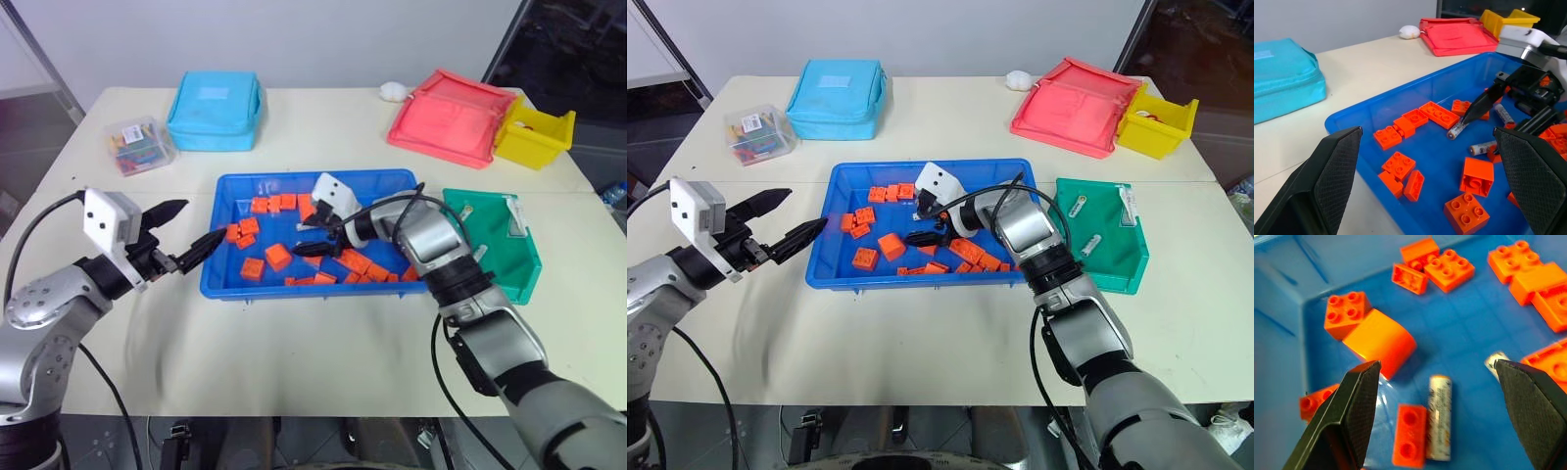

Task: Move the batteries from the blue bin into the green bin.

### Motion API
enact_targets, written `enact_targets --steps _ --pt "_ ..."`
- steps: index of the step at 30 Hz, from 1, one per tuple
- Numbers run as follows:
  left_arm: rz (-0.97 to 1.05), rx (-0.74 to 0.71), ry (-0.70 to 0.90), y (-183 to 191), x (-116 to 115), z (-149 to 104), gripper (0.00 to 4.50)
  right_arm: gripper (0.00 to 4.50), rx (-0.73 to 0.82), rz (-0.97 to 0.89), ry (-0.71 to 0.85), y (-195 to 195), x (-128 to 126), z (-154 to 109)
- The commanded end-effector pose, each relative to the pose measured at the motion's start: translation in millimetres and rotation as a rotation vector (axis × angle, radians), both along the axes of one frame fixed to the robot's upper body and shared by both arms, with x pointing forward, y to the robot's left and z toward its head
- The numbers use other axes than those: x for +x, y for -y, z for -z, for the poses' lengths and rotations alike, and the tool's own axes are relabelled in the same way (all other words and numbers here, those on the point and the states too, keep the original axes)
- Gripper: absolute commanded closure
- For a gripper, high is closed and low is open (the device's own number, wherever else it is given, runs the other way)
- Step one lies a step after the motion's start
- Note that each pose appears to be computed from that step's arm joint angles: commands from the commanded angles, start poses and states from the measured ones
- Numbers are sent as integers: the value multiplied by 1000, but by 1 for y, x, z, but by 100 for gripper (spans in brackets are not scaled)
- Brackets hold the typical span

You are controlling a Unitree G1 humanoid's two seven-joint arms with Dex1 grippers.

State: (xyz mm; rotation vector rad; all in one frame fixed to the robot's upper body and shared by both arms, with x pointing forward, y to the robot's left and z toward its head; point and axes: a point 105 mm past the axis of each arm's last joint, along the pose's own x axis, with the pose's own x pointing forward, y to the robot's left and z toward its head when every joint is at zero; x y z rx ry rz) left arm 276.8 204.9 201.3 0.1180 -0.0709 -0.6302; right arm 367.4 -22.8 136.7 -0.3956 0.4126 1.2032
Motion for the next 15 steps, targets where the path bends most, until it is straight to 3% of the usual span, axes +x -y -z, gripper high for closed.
enact_targets --steps 1,2,10,15 --pt "3 8 58 2 -3 -12 0 69 -19 -11 32 -5 -1 -1" --pt "3 7 59 3 -2 -12 0 69 -31 -9 33 -5 0 1" --pt "-10 -9 66 4 -1 -10 0 449 -114 -7 21 -6 4 19" --pt "-17 -21 71 5 -1 -9 0 449 -124 -9 29 -7 9 18"
